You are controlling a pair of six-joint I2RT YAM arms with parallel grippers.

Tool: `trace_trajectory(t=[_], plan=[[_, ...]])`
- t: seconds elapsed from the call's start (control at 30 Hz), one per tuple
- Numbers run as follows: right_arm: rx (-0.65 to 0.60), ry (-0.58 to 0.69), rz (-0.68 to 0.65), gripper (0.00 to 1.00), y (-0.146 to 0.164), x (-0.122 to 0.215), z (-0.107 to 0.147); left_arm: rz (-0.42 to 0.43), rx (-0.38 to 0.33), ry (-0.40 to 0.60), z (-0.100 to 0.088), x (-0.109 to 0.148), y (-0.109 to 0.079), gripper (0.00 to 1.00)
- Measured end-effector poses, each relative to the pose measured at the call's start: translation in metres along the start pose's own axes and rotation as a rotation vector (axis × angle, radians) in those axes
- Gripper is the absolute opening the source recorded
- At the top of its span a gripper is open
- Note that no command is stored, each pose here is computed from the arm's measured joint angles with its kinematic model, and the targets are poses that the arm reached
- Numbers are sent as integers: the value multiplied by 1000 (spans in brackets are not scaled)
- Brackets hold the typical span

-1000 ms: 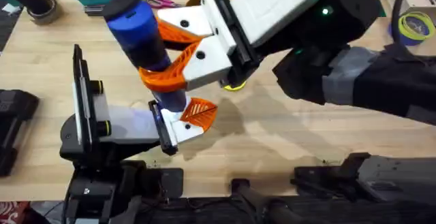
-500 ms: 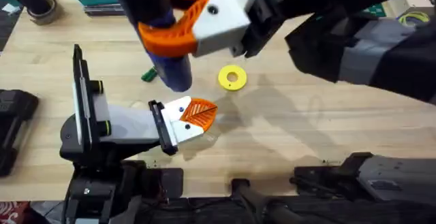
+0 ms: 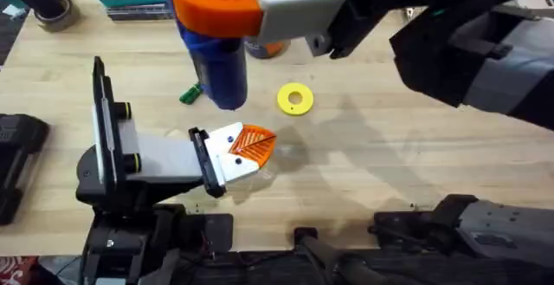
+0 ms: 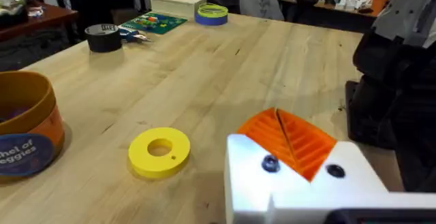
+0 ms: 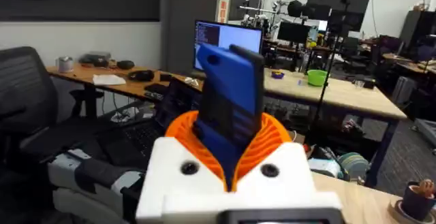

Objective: Pick up the gripper from the table and insert it into the empty holder that is missing its gripper. Then pick up a screw, insert it into the mounting hole, and use the screwdriver to tighten it. Finally, clean up the table by picking up the vegetable and placing it into the bucket.

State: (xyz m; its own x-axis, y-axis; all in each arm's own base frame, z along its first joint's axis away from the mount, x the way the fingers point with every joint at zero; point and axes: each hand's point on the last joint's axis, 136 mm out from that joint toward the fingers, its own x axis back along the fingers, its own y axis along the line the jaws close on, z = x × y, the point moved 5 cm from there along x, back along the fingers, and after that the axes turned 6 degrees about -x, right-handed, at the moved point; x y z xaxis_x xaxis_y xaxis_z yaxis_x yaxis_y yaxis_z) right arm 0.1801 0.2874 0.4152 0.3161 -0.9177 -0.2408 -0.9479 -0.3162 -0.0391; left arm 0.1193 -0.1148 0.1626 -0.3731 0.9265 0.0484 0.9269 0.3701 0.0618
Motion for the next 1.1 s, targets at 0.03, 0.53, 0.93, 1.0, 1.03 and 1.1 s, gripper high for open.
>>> trace_trajectory(t=[0.03,0.53,0.93,1.0,1.03,1.1], plan=[[0,0,0,22,0,0,0,0,1,0,0,0,0,12],[-49,40,-50,22,-6,-9,25,-8,43,1,0,0,1,12],[14,-51,15,22,4,3,52,-9,45,1,0,0,1,12],[-18,-42,24,22,3,4,57,-10,45,1,0,0,1,12],[-23,-41,25,22,3,3,58,-10,45,1,0,0,1,12],[-26,-44,24,22,4,3,58,-11,45,1,0,0,1,12]])
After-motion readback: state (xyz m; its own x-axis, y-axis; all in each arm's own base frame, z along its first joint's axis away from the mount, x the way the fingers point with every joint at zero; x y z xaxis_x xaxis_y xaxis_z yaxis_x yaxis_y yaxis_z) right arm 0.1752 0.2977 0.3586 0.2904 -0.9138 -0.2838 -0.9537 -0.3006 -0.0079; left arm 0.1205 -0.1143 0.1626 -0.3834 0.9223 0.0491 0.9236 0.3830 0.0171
